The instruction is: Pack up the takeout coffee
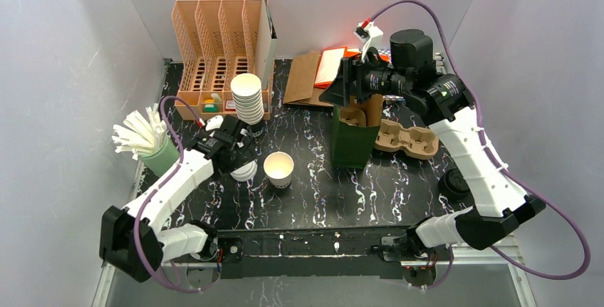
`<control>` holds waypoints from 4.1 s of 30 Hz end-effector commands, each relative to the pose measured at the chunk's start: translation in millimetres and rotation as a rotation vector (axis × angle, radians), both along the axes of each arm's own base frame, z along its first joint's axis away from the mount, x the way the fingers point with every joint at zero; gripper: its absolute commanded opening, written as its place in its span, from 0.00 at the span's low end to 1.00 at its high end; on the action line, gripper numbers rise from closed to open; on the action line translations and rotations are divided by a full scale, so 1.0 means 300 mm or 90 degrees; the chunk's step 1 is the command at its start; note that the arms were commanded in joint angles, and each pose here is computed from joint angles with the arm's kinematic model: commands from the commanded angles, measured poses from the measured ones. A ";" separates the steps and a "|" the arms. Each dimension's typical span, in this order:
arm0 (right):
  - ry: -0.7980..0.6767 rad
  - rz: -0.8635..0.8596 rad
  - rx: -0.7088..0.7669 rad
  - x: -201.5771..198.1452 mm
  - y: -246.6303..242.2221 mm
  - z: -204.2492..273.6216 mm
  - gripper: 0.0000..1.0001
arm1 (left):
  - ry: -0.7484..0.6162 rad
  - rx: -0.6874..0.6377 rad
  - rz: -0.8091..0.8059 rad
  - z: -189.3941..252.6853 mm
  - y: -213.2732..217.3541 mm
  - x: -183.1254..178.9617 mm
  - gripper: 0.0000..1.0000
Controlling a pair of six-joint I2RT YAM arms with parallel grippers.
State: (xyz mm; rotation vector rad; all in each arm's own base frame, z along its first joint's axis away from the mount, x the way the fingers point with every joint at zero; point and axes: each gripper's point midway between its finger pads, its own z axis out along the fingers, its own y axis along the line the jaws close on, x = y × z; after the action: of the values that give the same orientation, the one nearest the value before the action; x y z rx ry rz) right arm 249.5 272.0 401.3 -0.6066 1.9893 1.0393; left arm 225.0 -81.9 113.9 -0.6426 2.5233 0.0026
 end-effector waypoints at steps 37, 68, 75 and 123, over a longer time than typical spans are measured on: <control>-0.048 0.025 0.015 -0.004 0.021 0.062 0.76 | 0.110 0.067 -0.087 -0.223 0.026 0.189 0.98; -0.043 0.020 0.009 -0.001 0.018 0.049 0.75 | 0.097 0.066 -0.105 -0.094 0.047 0.163 0.70; -0.042 0.020 0.008 0.002 0.021 0.047 0.76 | 0.049 -0.030 -0.112 0.061 -0.025 0.138 0.69; 0.054 0.004 -0.069 -0.029 0.078 -0.165 0.74 | -0.046 0.094 -0.372 0.159 -0.410 0.058 0.66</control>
State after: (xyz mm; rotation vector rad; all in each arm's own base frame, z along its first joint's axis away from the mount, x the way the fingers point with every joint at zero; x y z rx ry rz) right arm 244.2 297.5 336.2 -0.6410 2.1950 0.9637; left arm 244.8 -214.1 157.2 0.1425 2.5054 -0.1182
